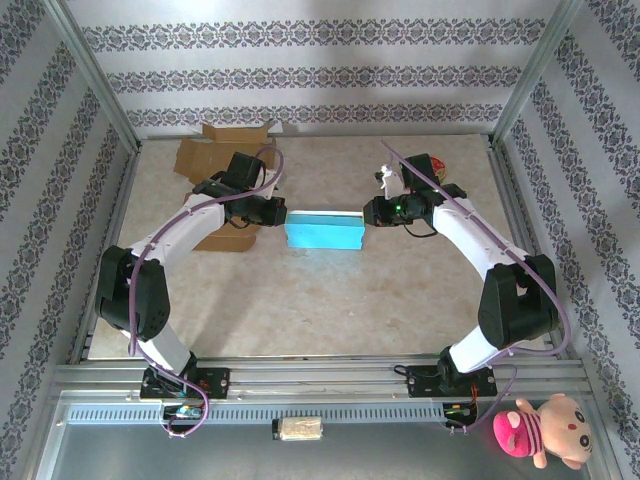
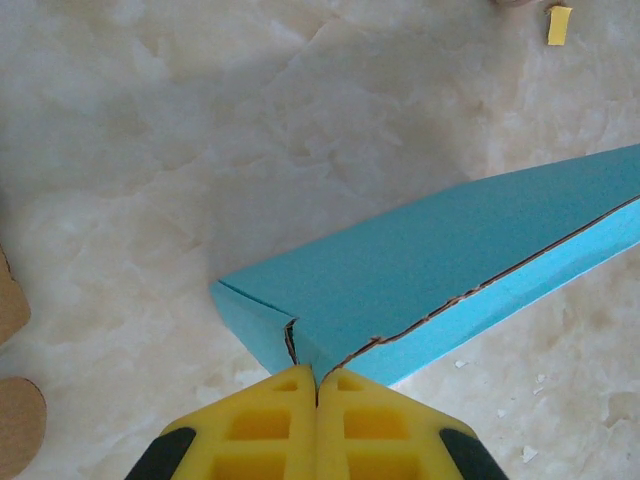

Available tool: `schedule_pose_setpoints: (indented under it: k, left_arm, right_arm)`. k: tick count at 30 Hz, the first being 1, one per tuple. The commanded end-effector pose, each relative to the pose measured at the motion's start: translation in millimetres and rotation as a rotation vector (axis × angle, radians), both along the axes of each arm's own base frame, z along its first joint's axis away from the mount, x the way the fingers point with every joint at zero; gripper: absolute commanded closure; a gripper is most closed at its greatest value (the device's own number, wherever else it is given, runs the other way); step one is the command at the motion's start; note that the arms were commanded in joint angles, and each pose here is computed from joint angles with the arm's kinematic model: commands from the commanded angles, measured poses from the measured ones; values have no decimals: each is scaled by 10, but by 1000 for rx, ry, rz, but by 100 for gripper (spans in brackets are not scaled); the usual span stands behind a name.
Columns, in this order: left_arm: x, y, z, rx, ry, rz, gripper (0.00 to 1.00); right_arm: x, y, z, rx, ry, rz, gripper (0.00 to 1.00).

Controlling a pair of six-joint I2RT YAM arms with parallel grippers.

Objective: Fold the paper box

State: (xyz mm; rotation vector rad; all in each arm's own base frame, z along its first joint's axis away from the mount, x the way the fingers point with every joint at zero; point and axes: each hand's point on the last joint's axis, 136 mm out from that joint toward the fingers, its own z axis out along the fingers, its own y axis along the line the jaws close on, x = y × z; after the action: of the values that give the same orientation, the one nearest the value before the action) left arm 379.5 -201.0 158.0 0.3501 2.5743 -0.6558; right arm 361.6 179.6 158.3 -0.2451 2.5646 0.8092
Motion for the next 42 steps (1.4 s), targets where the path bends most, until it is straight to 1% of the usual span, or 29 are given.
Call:
schedule_pose_setpoints:
  k: [1, 10, 20, 26, 35, 42]
  left_arm:
    - [-23, -87, 61, -34, 14, -12, 100]
    - [-64, -56, 61, -33, 13, -1, 100]
    - [-64, -62, 69, -35, 8, -1, 100]
    - [-98, -28, 66, -21, 6, -1, 100]
    - [-88, -35, 88, -25, -4, 1, 100]
    - [-103, -31, 72, -20, -1, -1, 100]
  right_arm:
    - [7, 96, 212, 56, -6, -38, 81]
    - [26, 120, 176, 78, 37, -72, 82]
    - [84, 176, 315, 134, 45, -82, 83]
    - [84, 207, 174, 145, 111, -90, 84]
    - [62, 237, 112, 158, 148, -95, 84]
    - [-38, 211, -64, 138, 188, -93, 84]
